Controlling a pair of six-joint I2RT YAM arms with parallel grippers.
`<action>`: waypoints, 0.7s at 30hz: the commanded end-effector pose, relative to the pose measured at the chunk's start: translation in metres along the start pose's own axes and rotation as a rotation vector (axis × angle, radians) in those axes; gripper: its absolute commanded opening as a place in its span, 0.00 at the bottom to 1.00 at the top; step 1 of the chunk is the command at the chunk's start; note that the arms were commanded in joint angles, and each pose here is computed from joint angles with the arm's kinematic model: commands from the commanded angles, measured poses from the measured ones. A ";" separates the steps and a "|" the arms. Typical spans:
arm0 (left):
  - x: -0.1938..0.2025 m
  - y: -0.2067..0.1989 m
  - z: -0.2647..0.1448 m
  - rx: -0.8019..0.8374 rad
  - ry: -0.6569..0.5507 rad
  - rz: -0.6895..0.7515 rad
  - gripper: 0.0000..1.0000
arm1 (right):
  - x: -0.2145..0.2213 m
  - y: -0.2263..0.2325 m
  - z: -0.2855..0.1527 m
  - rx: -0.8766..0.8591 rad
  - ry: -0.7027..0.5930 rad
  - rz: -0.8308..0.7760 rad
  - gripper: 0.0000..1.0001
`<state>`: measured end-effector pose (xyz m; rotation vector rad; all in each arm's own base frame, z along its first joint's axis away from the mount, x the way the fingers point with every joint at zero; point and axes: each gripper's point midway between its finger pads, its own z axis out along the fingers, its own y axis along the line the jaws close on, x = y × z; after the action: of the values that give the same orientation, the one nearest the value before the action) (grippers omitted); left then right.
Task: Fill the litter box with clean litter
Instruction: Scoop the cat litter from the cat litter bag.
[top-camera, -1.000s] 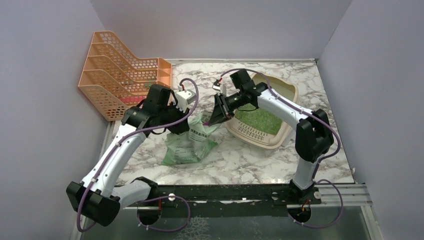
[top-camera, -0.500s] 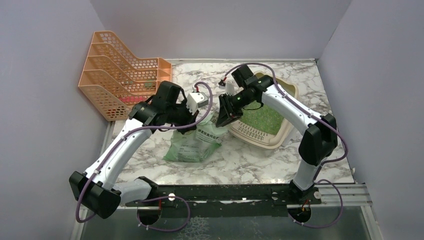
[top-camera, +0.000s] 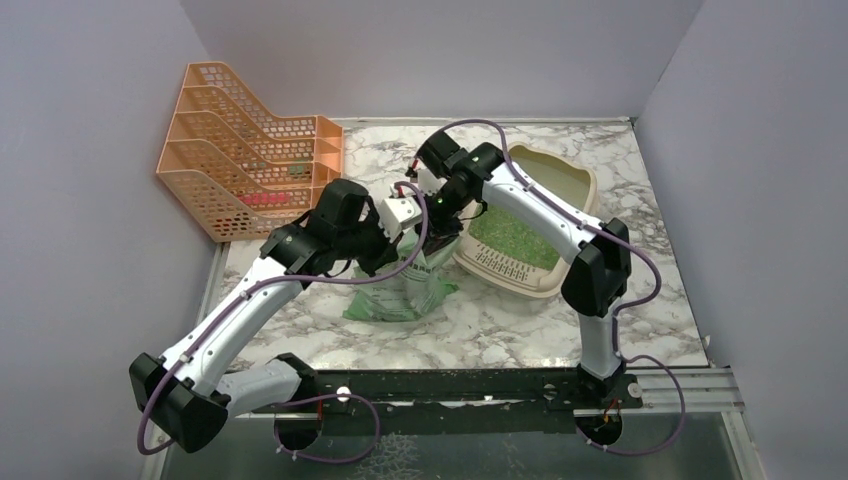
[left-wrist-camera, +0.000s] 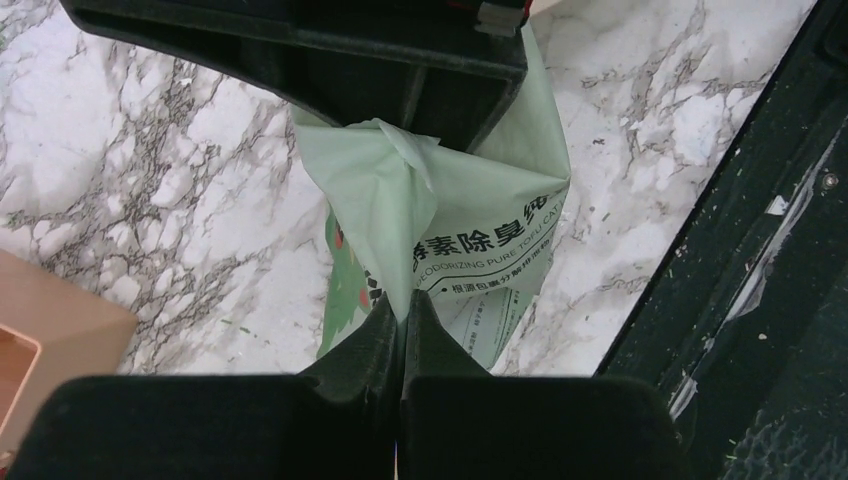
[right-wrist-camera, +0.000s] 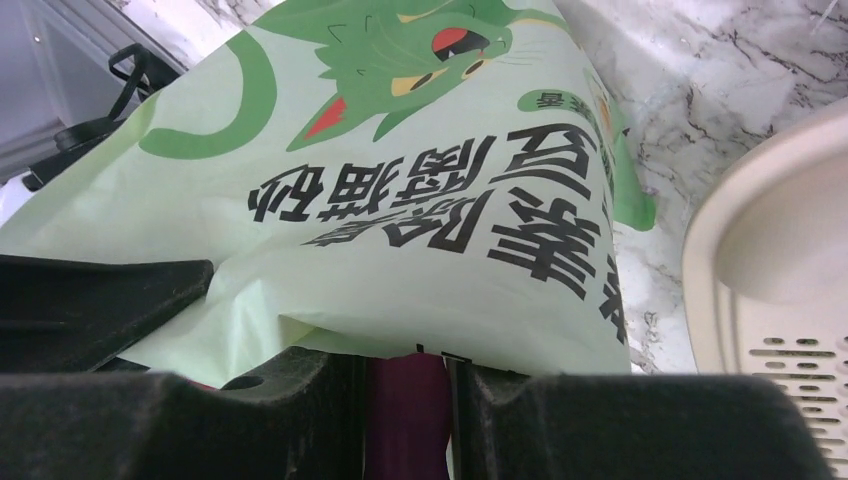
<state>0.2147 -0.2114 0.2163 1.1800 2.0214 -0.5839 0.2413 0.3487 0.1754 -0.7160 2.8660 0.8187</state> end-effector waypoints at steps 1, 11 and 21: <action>-0.015 0.003 -0.002 -0.039 -0.102 0.035 0.00 | 0.017 -0.008 0.030 0.096 0.111 0.011 0.01; -0.030 0.005 -0.007 -0.046 -0.132 0.045 0.00 | -0.004 -0.008 -0.045 0.140 -0.052 -0.025 0.01; -0.022 0.001 0.000 -0.018 -0.120 0.042 0.00 | 0.011 0.016 0.039 -0.208 0.165 -0.106 0.01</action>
<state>0.2204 -0.2089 0.2195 1.1439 1.9768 -0.5454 0.2395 0.3449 0.1840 -0.8028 2.8540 0.8368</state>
